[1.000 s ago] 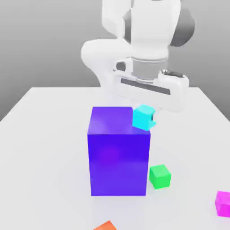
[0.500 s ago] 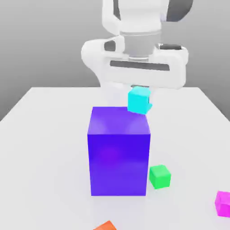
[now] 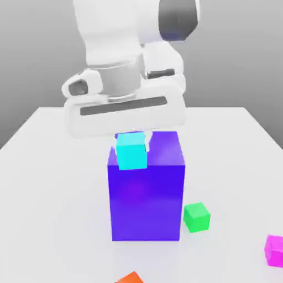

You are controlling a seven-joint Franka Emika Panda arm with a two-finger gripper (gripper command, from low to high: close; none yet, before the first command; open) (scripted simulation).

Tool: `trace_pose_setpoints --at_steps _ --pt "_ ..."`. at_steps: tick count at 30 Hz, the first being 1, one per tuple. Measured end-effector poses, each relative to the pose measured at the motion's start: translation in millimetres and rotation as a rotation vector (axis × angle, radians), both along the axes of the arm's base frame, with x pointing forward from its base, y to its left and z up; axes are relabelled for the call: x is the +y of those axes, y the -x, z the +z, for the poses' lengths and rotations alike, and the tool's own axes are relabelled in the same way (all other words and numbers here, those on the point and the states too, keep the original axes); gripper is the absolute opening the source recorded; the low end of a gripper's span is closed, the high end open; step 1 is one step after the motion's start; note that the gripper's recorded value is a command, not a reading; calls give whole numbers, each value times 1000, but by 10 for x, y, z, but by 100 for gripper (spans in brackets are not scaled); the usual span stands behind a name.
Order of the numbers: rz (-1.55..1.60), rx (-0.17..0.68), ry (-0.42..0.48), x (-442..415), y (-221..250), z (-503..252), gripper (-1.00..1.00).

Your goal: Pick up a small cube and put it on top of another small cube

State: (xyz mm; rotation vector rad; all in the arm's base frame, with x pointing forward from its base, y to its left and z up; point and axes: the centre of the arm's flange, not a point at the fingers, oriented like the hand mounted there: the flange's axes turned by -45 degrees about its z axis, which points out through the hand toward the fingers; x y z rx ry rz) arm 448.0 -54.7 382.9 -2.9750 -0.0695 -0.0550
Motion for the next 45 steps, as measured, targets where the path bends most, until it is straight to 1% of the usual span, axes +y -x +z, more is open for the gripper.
trace_pose_setpoints --at_steps 11,23,32,40,44,45 --pt "281 -73 7 -947 -285 -387 -100" --pt "611 -120 63 -1974 -359 -937 -100" --pt "866 -114 119 -2786 -202 -1400 -100" --pt "1109 -74 160 -3477 77 -1820 -100" --pt "1146 -65 165 -3579 117 -2350 -100" --pt "1147 -65 165 -3580 122 -2467 100"
